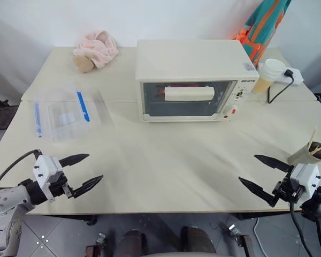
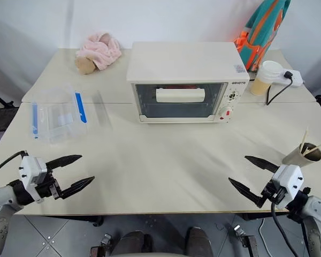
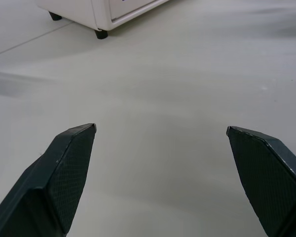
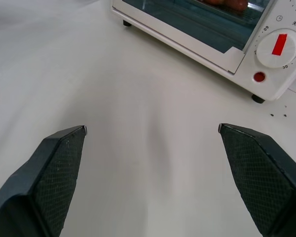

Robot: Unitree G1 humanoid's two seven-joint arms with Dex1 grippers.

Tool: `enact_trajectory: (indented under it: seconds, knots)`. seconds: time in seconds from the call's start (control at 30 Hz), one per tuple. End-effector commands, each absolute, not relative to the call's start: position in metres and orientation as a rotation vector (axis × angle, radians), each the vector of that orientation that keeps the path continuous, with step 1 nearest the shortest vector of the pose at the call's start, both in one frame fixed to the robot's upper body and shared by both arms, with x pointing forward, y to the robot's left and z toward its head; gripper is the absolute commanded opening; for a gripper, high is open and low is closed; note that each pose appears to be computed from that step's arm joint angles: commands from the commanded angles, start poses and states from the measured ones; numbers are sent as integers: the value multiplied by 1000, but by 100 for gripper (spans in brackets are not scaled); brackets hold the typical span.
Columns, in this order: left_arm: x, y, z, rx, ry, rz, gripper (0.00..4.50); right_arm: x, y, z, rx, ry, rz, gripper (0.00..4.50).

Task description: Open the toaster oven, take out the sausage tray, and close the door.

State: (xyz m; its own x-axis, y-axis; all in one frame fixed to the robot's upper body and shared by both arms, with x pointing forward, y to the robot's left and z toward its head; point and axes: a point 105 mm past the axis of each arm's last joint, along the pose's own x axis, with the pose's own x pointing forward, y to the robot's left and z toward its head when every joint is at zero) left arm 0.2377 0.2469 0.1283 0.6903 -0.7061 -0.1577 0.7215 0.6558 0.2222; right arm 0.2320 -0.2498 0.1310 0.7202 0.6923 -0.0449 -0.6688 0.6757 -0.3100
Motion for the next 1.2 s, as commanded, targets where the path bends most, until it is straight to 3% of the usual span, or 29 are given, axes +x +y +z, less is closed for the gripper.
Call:
enact_trajectory:
  seconds: [0.03,0.13,0.2,0.33,0.6,0.87,1.2]
  knots:
    - [236,249,137,257,32,-804,450,235,-247,141,-326,-132,770,448]
    - [234,248,172,-121,-85,-836,450,256,-228,171,-258,-255,796,448]
    - [239,248,188,-212,-127,-837,450,267,-222,185,-196,-287,798,448]
    - [254,236,205,-222,-191,-860,450,292,-208,202,-107,-292,843,448]
    - [268,196,194,-89,-168,-996,450,343,-179,221,-82,-283,884,448]
    - [273,198,194,-60,-213,-958,450,347,-144,241,-91,-384,1011,448]
    - [275,201,193,-43,-207,-941,450,308,-138,223,-313,-383,1197,448]
